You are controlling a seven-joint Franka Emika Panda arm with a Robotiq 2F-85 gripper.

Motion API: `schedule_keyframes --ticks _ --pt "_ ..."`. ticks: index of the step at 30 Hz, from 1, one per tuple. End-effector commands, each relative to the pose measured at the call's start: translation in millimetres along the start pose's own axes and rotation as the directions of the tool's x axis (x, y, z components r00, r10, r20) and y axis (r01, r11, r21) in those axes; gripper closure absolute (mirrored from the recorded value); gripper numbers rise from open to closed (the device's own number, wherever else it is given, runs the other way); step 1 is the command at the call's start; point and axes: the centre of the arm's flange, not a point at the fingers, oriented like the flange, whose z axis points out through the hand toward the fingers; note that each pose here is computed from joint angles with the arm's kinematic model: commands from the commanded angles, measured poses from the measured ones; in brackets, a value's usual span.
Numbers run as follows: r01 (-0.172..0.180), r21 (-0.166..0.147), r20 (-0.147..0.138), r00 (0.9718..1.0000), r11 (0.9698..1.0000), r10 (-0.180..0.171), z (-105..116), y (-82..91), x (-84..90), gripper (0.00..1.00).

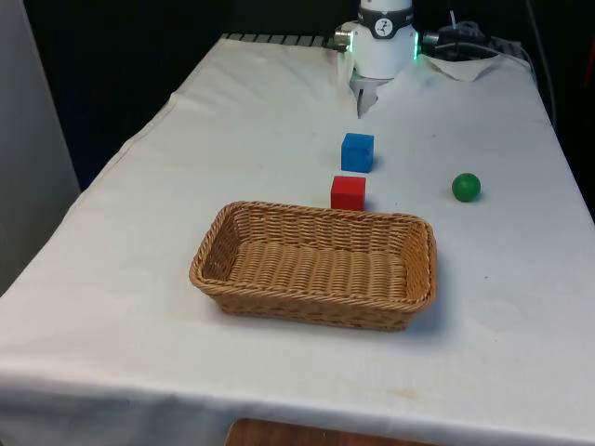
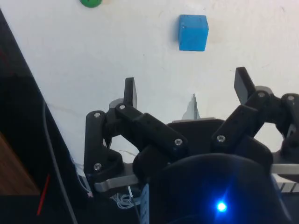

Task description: Place all non-red objects into the basket.

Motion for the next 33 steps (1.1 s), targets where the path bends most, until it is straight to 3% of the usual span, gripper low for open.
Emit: schedule_keyframes --ticks 1,9,10,11,17,18,20,26,27,28,33 --pt "0.0 0.0 0.001 1.0 1.0 0.0 1.7 0.0 0.1 0.0" --pt "-0.023 -0.007 -0.027 0.9994 0.9997 0.023 18.2 6.2 -6.8 0.0" --pt "-0.018 0.002 -0.014 0.9997 0.9998 0.018 19.3 5.6 -6.0 0.0" --pt "-0.028 -0.01 -0.03 0.9992 0.9996 0.028 20.4 6.8 -8.4 0.0" --pt "-0.04 -0.015 -0.043 0.9983 0.9991 0.039 26.0 7.5 -13.6 0.0" --pt "-0.035 -0.007 -0.029 0.999 0.9994 0.035 27.3 7.9 -12.0 0.0" --pt "-0.043 -0.018 -0.051 0.9978 0.9989 0.042 28.3 8.9 -17.0 0.0" --pt "-0.042 -0.017 -0.075 0.9963 0.999 0.041 32.0 9.9 -28.2 0.0" --pt "-0.037 -0.01 -0.058 0.9976 0.9993 0.037 33.9 9.9 -26.0 0.0" --pt "-0.04 -0.015 -0.081 0.996 0.9991 0.039 32.1 10.1 -30.0 0.0" --pt "-0.036 -0.01 -0.105 0.9939 0.9993 0.035 34.8 12.0 -38.6 0.0"
